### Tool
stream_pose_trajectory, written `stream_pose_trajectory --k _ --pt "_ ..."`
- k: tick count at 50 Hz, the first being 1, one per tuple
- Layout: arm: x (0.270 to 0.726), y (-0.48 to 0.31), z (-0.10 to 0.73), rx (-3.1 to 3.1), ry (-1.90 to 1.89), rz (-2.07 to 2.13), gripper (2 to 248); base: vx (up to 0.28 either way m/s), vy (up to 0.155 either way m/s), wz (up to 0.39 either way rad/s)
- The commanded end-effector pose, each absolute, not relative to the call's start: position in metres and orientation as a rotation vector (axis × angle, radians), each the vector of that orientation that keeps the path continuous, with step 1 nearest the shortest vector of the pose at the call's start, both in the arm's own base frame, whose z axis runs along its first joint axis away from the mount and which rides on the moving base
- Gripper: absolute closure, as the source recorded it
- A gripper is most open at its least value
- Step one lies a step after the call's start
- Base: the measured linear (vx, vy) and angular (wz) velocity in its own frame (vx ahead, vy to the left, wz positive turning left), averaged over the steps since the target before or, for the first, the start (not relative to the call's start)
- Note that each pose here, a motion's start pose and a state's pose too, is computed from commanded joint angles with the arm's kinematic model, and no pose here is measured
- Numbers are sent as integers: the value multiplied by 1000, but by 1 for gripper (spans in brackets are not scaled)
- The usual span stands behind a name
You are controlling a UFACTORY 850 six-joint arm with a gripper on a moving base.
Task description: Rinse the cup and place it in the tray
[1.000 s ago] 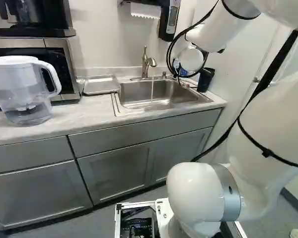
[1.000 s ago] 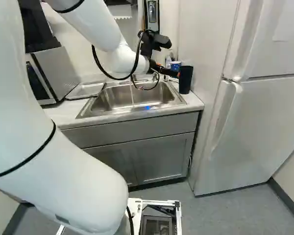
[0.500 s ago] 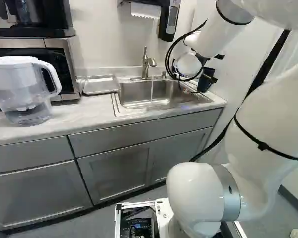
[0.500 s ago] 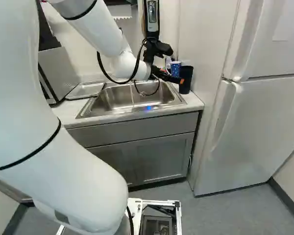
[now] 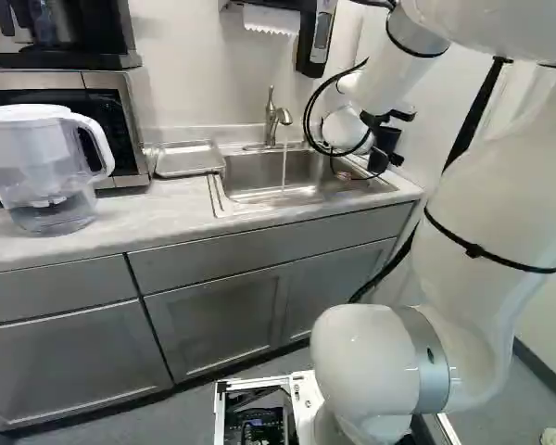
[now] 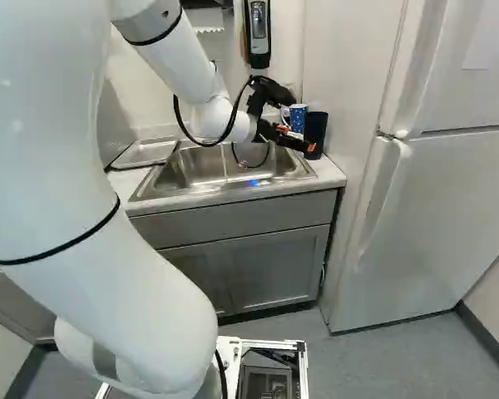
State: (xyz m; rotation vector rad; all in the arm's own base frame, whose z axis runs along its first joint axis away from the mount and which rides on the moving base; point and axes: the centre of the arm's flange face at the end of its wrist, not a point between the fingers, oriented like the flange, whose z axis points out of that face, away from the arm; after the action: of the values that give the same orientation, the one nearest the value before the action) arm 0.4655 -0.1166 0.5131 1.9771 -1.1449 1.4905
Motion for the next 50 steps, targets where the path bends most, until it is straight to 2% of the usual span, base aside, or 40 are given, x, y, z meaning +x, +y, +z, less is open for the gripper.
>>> stream_pose_trajectory --k 50 --pt "492 -124 500 1705 -1180 1452 3 0 0 0"
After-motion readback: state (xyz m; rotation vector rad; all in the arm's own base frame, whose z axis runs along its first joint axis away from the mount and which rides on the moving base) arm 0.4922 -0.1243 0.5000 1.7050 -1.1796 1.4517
